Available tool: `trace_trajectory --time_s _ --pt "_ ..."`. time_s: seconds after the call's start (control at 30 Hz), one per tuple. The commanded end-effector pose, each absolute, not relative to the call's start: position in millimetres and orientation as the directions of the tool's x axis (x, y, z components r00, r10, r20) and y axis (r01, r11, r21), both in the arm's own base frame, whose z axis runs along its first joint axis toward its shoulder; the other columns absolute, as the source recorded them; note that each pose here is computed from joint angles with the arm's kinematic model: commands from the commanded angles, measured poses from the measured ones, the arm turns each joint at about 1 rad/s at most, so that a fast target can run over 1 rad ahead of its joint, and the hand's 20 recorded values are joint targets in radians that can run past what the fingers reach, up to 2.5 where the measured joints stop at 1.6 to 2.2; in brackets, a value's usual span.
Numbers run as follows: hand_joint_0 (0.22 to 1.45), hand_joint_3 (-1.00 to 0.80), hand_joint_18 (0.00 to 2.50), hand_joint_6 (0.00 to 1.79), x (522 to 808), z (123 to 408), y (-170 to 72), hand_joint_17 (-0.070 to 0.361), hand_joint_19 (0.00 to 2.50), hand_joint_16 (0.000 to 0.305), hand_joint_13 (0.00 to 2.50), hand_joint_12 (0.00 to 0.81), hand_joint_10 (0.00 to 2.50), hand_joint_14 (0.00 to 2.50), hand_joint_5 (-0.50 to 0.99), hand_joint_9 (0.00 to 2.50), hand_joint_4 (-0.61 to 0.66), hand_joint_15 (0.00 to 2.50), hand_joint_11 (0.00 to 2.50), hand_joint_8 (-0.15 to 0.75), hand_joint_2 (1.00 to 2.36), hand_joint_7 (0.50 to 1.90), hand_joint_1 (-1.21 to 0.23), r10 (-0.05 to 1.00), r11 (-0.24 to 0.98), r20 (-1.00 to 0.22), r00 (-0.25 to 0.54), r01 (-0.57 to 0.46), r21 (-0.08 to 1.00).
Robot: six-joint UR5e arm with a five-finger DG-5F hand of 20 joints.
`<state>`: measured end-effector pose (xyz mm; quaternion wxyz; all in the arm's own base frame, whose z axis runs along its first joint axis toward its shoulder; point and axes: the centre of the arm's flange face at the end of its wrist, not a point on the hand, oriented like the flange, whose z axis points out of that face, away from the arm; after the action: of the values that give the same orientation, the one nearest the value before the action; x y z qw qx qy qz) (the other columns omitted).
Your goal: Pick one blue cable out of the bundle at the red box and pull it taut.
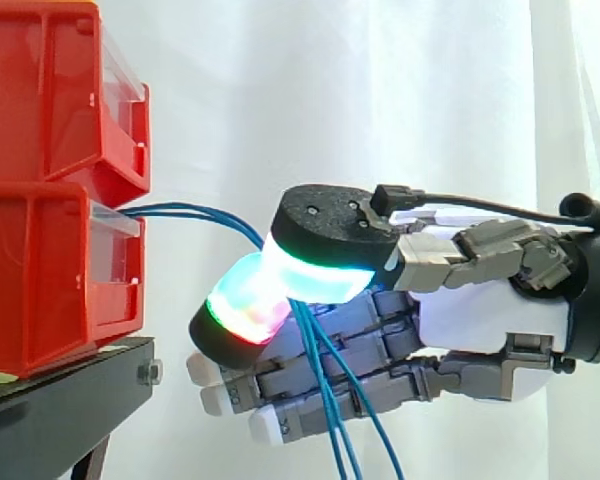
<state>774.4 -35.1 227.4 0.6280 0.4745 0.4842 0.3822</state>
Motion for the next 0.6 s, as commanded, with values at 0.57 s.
trace_trajectory --time_s 0.57 --pt "0.59 -0.50 0.43 0.92 762.5 228.9 -28.0 0.128 0.07 0.057 0.31 0.394 0.00 0.00 -0.20 0.43 0.13 0.11 0.17 0.303 1.00 0.91 -0.90 0.975 0.063 -0.081 0.209 0.090 0.994"
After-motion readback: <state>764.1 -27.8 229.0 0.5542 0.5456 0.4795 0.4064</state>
